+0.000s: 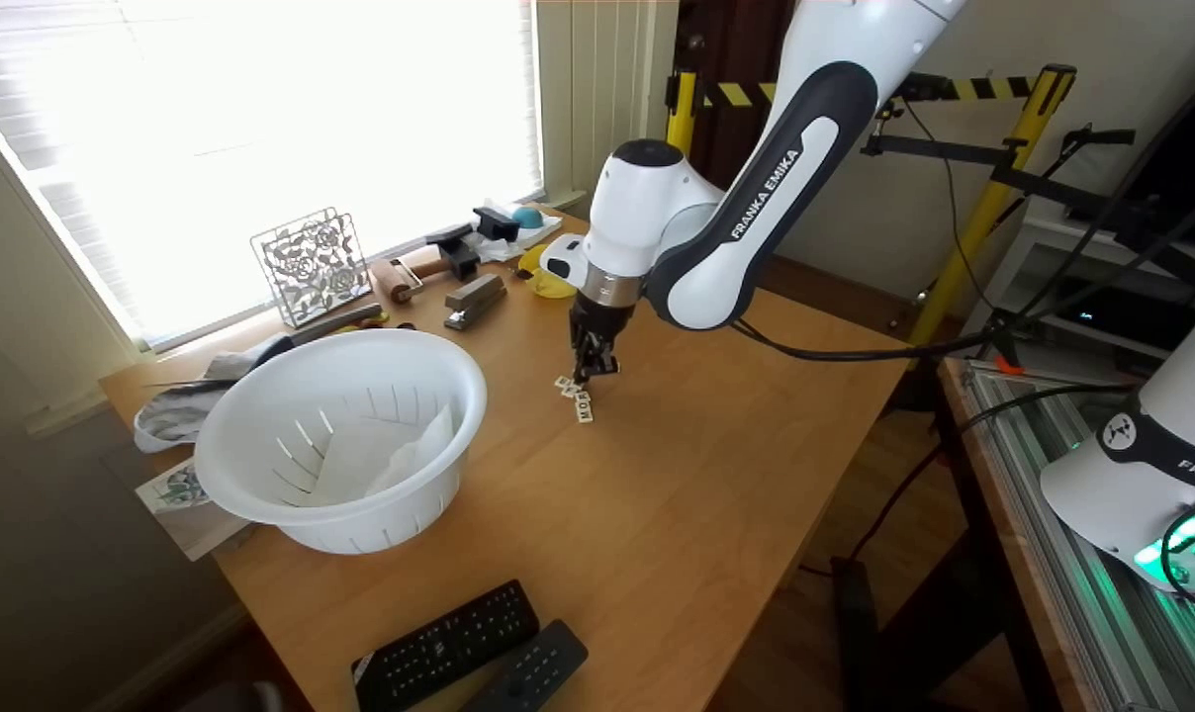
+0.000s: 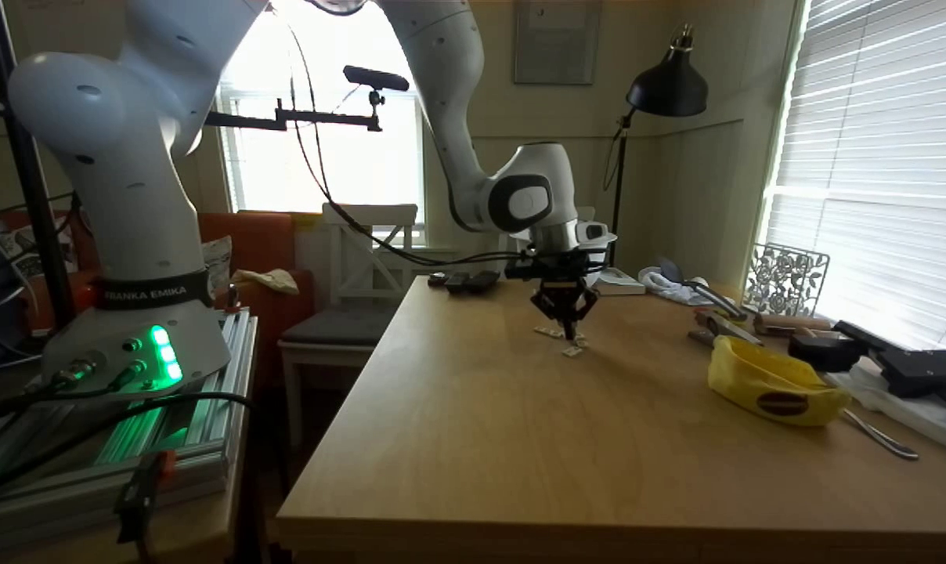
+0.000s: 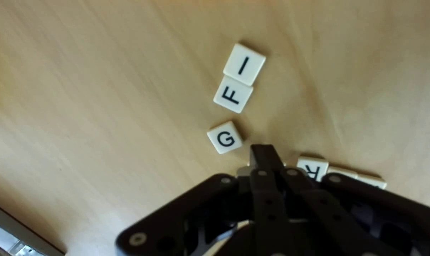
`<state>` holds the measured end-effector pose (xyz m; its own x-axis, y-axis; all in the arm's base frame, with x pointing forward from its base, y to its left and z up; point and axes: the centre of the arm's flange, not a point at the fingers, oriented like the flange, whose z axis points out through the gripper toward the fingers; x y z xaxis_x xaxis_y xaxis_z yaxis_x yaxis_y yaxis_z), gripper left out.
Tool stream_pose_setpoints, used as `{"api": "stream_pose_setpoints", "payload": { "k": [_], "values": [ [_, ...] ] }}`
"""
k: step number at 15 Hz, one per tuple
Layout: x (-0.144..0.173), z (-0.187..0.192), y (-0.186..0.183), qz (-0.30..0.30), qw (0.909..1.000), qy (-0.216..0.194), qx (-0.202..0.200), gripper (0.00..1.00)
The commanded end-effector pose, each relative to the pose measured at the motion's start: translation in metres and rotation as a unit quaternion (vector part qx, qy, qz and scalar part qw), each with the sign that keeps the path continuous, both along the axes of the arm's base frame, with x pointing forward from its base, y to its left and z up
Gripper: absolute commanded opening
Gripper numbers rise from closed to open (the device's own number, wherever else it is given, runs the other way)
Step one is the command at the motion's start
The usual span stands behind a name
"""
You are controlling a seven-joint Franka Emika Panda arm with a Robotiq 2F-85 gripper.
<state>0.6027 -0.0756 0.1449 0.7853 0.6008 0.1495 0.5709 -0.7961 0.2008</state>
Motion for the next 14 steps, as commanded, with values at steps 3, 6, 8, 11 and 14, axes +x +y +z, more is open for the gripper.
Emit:
{"api": "stream_pose_setpoints", "payload": {
  "k": [3,6,8,11,14],
  "values": [
    [0.0083,-0.0112,-0.0015,0.010,0.9999,-0.002,0.004,0.00],
    [0.0105,-0.0108,-0.0027,0.007,1.0000,-0.004,0.004,0.00],
    [0.0114,-0.0107,-0.0028,0.009,0.9999,-0.004,0.003,0.00],
    [0.0134,-0.0113,-0.0001,0.013,0.9999,-0.001,0.008,0.00],
    [0.0166,-0.0124,0.0027,0.012,0.9998,-0.002,0.014,0.00]
  ]
}}
